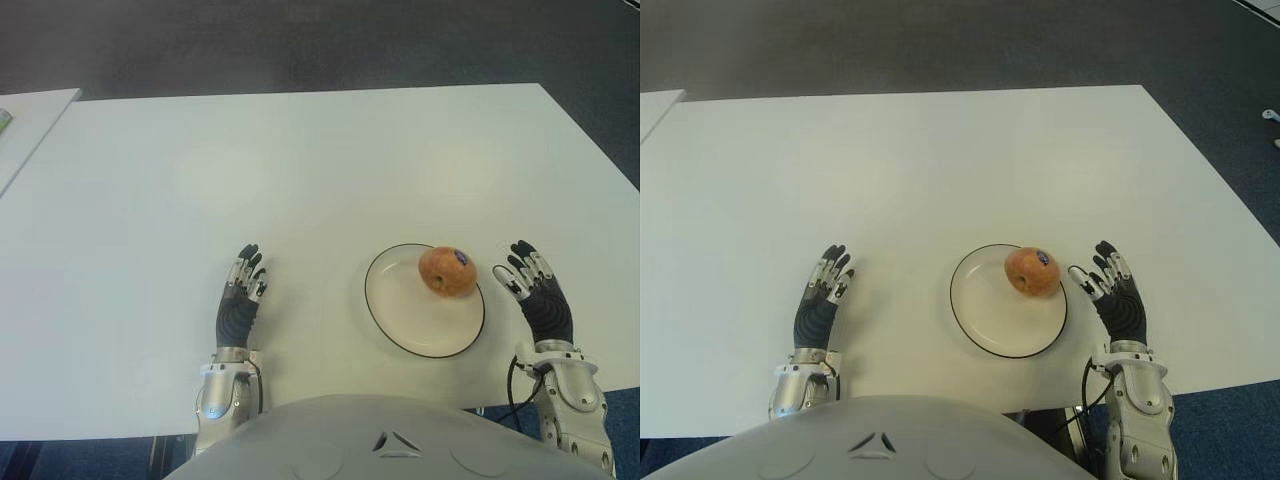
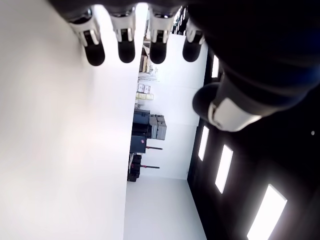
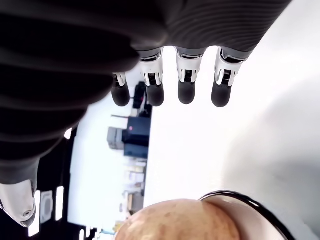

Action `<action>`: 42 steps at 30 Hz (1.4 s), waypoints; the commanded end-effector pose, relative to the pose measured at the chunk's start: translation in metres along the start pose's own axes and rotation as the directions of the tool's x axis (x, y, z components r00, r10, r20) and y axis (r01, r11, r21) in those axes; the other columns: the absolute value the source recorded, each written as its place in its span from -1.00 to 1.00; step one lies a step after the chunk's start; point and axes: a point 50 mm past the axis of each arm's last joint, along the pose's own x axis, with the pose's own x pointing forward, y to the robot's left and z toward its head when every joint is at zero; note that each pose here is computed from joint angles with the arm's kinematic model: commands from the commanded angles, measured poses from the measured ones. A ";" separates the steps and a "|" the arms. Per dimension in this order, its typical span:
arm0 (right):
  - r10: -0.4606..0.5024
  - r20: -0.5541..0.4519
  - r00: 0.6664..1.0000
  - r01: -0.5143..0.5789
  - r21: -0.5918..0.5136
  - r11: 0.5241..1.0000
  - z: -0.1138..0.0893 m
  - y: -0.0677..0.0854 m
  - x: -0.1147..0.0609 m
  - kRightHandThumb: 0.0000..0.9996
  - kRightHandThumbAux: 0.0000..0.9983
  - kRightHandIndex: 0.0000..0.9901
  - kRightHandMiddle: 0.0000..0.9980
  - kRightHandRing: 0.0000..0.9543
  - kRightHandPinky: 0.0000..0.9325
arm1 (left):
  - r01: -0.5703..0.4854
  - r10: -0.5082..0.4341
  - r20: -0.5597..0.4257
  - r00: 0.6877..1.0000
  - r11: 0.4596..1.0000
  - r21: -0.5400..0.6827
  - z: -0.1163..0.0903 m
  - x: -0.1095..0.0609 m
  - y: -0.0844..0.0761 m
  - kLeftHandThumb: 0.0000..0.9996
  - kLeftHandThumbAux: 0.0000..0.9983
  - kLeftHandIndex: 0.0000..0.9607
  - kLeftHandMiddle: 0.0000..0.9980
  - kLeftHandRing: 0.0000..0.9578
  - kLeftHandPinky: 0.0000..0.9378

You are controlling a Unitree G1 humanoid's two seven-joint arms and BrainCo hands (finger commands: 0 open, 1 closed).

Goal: Put the apples into the plate.

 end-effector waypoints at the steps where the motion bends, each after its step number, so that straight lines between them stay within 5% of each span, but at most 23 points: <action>1: 0.007 -0.022 1.000 -0.007 0.015 1.000 -0.003 0.000 0.004 -0.98 0.12 -1.00 -0.88 -0.96 -1.00 | 0.015 -0.014 -0.027 1.000 0.999 0.033 -0.004 -0.005 -0.005 -0.87 0.09 -0.94 -1.00 -1.00 -0.97; 42: 0.147 0.094 0.985 -0.144 -0.045 0.989 -0.001 0.022 0.038 -1.00 0.10 -1.00 -0.90 -0.97 -1.00 | 0.023 -0.022 -0.010 1.000 1.000 0.014 0.004 0.000 -0.006 -0.90 0.03 -0.91 -0.98 -1.00 -1.00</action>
